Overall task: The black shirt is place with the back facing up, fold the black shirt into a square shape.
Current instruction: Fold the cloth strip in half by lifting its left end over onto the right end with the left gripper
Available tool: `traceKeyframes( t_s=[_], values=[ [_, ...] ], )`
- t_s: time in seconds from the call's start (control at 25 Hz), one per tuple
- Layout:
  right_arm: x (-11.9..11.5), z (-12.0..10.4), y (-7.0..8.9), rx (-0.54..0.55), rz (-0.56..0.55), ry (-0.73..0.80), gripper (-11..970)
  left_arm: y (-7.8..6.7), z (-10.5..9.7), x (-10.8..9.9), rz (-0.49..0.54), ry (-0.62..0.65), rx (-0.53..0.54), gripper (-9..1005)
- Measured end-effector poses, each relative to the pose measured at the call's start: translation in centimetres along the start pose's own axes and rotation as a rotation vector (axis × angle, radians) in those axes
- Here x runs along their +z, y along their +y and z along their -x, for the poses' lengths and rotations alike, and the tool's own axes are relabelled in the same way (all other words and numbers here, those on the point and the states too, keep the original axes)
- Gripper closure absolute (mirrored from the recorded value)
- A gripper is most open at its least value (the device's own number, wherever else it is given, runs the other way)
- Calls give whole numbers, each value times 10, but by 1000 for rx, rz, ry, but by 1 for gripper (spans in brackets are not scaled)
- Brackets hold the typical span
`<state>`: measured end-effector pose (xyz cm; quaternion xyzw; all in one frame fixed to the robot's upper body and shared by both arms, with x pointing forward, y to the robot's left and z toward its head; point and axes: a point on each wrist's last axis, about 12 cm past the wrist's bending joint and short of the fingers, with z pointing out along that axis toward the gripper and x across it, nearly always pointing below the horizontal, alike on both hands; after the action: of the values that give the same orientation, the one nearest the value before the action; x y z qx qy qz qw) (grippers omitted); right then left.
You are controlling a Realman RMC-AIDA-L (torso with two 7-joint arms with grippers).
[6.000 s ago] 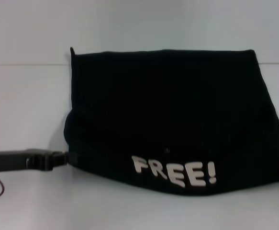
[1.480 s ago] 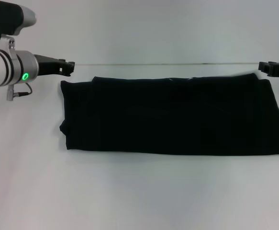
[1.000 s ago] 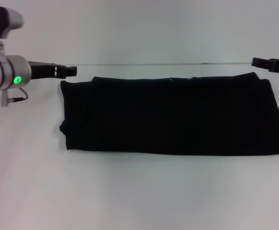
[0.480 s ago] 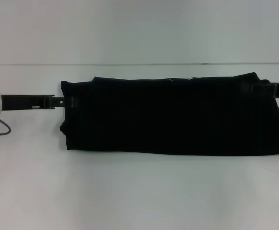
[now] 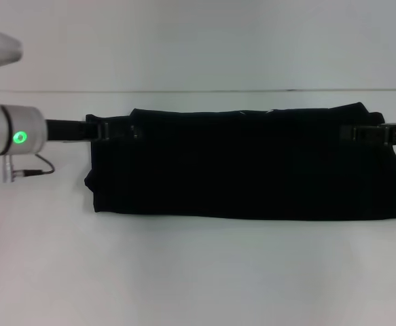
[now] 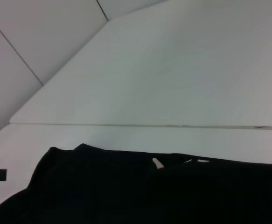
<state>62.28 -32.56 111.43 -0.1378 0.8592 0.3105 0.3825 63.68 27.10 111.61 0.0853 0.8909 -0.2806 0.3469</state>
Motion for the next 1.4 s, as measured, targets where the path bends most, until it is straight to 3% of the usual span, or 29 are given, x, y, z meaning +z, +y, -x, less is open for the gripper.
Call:
traceKeyframes(
  t_s=[0.2,0.52,1.0,1.4],
  values=[
    [-1,2,-3,8,-21,-10,376,-9,8,23,73,-2,5,47],
    [-2,4,-7,10,-58,-22,375,-11,2,44,159,-22,5,48],
    [-1,6,-8,8,-76,-31,376,-10,-7,52,199,-19,9,48],
    [0,6,-8,7,-76,-31,375,-18,-11,58,191,23,69,47]
  ],
)
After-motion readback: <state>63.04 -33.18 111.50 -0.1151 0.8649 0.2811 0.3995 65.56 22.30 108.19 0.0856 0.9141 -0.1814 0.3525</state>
